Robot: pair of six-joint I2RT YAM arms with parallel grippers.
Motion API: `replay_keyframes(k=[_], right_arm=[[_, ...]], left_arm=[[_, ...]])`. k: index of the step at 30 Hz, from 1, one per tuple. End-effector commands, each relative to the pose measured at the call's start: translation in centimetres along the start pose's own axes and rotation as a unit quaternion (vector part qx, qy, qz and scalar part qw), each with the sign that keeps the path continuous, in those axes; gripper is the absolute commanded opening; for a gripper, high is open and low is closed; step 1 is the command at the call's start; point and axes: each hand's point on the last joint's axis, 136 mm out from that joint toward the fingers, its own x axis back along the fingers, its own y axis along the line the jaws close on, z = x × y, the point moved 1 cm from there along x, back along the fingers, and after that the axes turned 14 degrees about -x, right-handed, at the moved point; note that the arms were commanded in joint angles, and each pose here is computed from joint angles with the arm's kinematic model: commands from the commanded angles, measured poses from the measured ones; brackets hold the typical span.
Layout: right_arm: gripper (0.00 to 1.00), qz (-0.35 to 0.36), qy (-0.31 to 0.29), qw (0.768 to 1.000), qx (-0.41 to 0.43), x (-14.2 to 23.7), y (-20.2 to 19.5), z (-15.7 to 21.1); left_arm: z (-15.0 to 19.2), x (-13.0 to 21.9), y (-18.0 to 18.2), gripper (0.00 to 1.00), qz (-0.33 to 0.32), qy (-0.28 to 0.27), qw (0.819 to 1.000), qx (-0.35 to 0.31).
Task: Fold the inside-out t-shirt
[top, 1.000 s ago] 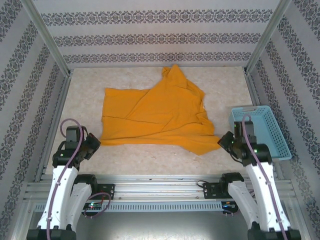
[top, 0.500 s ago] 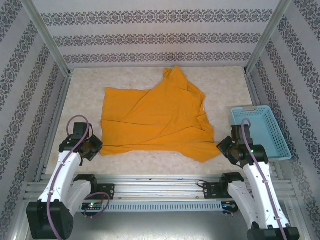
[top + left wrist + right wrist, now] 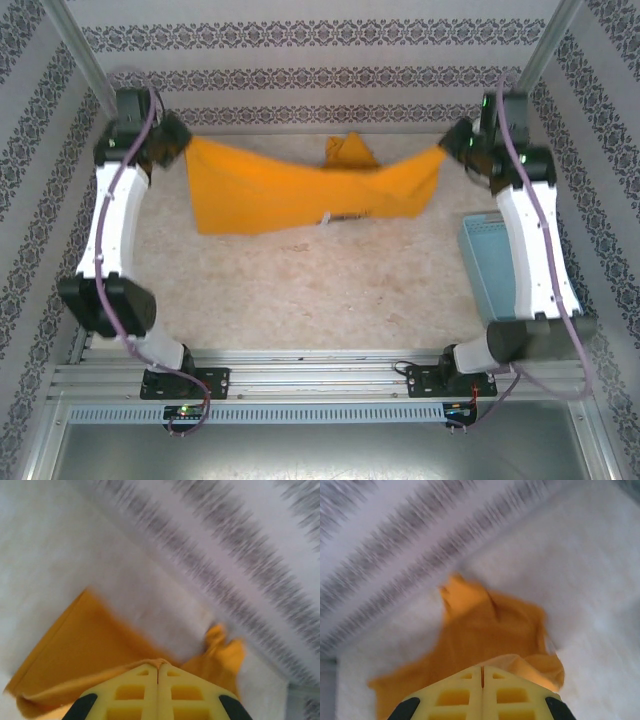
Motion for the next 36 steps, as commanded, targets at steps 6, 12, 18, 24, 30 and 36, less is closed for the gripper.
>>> replay_keyframes(k=[6, 12, 18, 24, 30, 36], right_arm=[[0.00, -0.101, -0.106, 0.986, 0.075, 11.3, 7.4, -6.7], [0.00, -0.178, -0.162, 0.965, 0.106, 19.0, 8.4, -5.9], [0.00, -0.225, -0.240, 0.938, 0.113, 26.2, 7.8, -5.3], [0.00, -0.217, -0.237, 0.940, 0.115, 24.1, 8.3, -6.1], [0.00, -0.214, -0.217, 0.945, 0.119, 19.1, 9.2, -7.0], [0.00, -0.192, -0.185, 0.956, 0.124, 11.3, 9.2, -7.7]], left_arm=[[-6.8, 9.0, -5.3, 0.00, 0.069, -0.067, 0.994, -0.054], [-7.4, 18.7, -7.1, 0.00, 0.134, -0.204, 0.966, -0.078], [-5.5, 22.9, -5.9, 0.00, 0.127, -0.246, 0.957, -0.082], [-4.9, 18.9, -6.1, 0.00, 0.147, -0.208, 0.964, -0.073], [-5.4, 13.1, -5.4, 0.00, 0.122, -0.167, 0.975, -0.077], [-4.9, 5.4, -4.3, 0.00, 0.106, -0.109, 0.986, -0.070]])
